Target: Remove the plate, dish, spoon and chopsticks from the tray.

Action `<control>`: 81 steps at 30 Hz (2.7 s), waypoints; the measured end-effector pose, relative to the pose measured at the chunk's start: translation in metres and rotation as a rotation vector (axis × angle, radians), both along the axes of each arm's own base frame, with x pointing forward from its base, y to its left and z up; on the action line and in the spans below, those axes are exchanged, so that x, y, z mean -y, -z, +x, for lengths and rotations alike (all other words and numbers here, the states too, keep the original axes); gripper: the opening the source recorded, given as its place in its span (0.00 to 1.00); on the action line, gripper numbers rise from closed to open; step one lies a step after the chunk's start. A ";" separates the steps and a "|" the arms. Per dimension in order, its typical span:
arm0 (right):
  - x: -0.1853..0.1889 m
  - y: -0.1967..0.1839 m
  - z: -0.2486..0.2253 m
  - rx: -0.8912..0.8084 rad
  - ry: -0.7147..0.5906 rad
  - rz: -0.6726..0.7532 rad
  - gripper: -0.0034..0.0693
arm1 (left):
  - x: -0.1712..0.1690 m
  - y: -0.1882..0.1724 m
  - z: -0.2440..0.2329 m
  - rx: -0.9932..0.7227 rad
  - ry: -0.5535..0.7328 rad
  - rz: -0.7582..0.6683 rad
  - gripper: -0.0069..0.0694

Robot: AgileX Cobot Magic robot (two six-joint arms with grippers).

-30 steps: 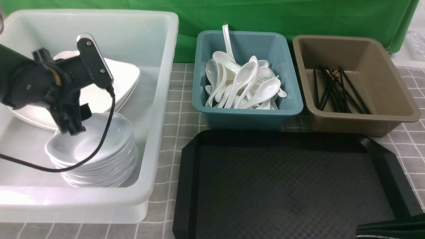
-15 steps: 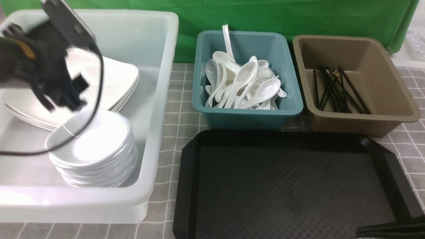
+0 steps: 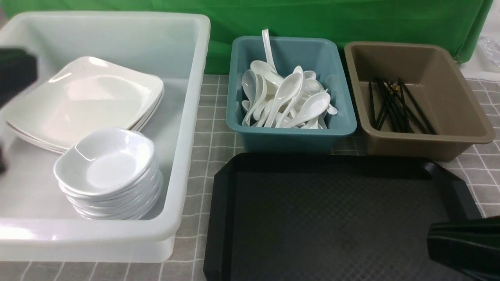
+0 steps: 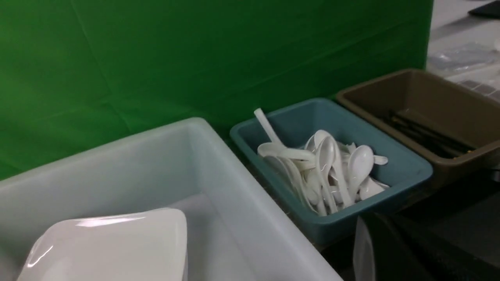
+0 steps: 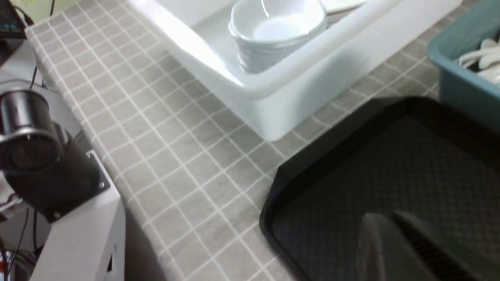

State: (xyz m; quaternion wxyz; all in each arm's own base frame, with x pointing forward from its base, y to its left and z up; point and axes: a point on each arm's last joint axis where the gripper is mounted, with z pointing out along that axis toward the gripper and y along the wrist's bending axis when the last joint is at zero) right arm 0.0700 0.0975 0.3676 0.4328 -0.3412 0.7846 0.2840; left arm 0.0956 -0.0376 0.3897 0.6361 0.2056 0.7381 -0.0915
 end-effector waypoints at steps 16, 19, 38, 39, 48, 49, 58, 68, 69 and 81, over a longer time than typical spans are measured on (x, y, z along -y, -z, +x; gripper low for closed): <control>0.000 -0.001 0.001 -0.013 0.016 0.028 0.15 | -0.006 0.076 -0.057 0.122 -0.004 -0.037 0.10; 0.000 -0.001 0.001 -0.014 0.016 0.029 0.15 | -0.007 0.079 -0.057 0.112 -0.007 0.006 0.10; 0.000 -0.001 0.001 -0.015 0.017 0.030 0.20 | -0.012 0.082 -0.055 0.124 -0.045 0.127 0.10; 0.000 -0.001 0.001 -0.015 0.017 0.030 0.20 | -0.012 0.082 -0.055 0.124 -0.045 0.127 0.10; 0.022 0.018 0.016 0.049 0.205 -0.027 0.09 | -0.012 0.082 -0.055 0.125 -0.047 0.132 0.10; 0.031 0.030 0.017 0.070 0.265 -0.050 0.08 | -0.012 0.082 -0.055 0.125 -0.047 0.132 0.10; 0.080 0.157 -0.013 0.188 0.638 -0.130 0.07 | -0.012 0.082 -0.055 0.125 -0.047 0.132 0.10; 0.084 0.190 -0.019 0.255 0.707 -0.031 0.07 | -0.012 0.082 -0.055 0.125 -0.047 0.133 0.10; 0.084 0.190 -0.019 0.256 0.708 -0.029 0.07 | -0.012 0.082 -0.055 0.125 -0.047 0.133 0.10; 0.084 0.189 -0.018 0.264 0.713 -0.021 0.10 | -0.012 0.082 -0.055 0.125 -0.048 0.136 0.10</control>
